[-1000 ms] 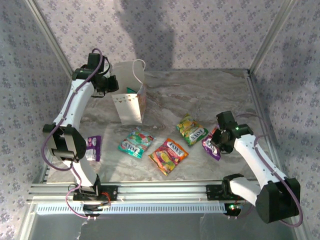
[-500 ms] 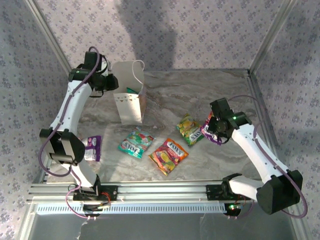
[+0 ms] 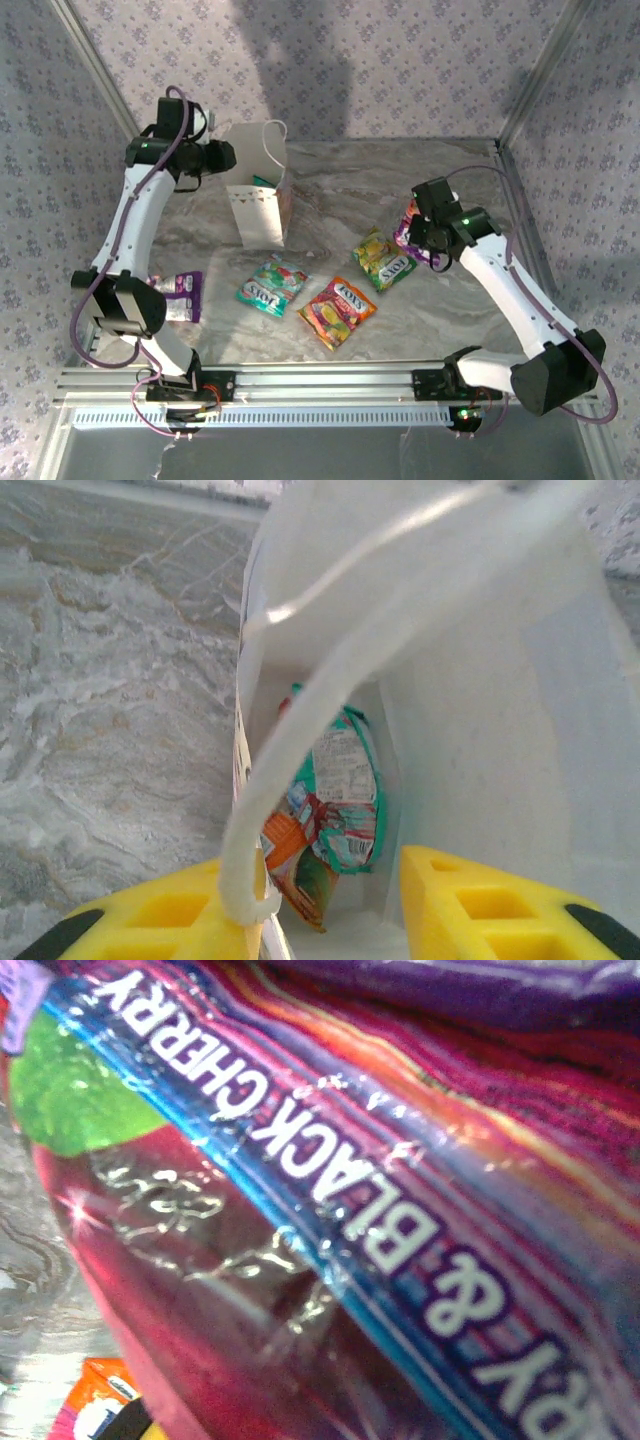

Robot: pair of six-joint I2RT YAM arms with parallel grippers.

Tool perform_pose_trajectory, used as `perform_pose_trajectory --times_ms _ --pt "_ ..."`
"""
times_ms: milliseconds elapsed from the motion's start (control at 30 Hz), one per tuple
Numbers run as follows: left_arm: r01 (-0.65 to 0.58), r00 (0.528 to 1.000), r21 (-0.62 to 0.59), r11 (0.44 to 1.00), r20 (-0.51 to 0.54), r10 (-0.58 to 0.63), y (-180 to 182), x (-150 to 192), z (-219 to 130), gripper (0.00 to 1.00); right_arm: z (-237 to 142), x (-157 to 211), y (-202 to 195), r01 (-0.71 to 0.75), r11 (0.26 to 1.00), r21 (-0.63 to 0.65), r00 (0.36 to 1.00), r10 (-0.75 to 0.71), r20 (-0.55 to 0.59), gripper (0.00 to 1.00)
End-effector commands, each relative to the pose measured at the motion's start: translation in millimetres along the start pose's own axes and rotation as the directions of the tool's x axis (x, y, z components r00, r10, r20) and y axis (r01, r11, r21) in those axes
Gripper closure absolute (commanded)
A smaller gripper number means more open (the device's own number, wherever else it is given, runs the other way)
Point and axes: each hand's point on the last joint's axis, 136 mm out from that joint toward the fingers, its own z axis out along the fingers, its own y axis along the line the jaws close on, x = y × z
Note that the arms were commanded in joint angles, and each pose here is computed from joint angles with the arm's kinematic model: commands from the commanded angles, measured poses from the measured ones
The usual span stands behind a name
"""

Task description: Place the snacks into the paper bag

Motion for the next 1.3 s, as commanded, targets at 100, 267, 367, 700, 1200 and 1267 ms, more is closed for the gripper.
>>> perform_pose_trajectory --times_ms 100,267,367,700,1200,1267 --pt "-0.023 0.991 0.036 0.999 0.133 0.018 -8.6 -42.1 -33.4 0.58 -20.9 -31.5 22.6 0.061 0.997 -0.037 0.993 -0.057 0.103 0.94" --pt "-0.020 0.987 0.046 0.999 0.160 0.012 -10.0 -58.5 -37.4 0.58 -32.6 -46.3 40.2 0.117 0.992 -0.048 0.983 -0.109 0.150 0.94" --pt "-0.022 0.989 0.060 0.998 0.148 0.013 -13.0 -61.3 -32.9 0.58 -40.4 -57.1 50.7 0.144 0.988 -0.060 0.975 -0.131 0.178 0.94" --pt "-0.056 0.993 0.013 0.998 0.109 0.054 -5.8 -62.5 -21.9 0.50 -75.5 -104.3 98.4 0.207 0.965 -0.159 0.937 -0.148 0.316 0.95" --pt "-0.152 0.981 -0.057 0.987 0.111 0.158 1.1 -69.8 -32.9 0.45 -112.1 -130.9 161.2 0.339 0.914 -0.221 0.874 -0.219 0.435 0.95" --pt "-0.164 0.980 -0.051 0.985 0.104 0.169 -0.2 -69.3 -32.4 0.44 -114.5 -131.5 166.4 0.348 0.910 -0.225 0.869 -0.223 0.441 0.95"
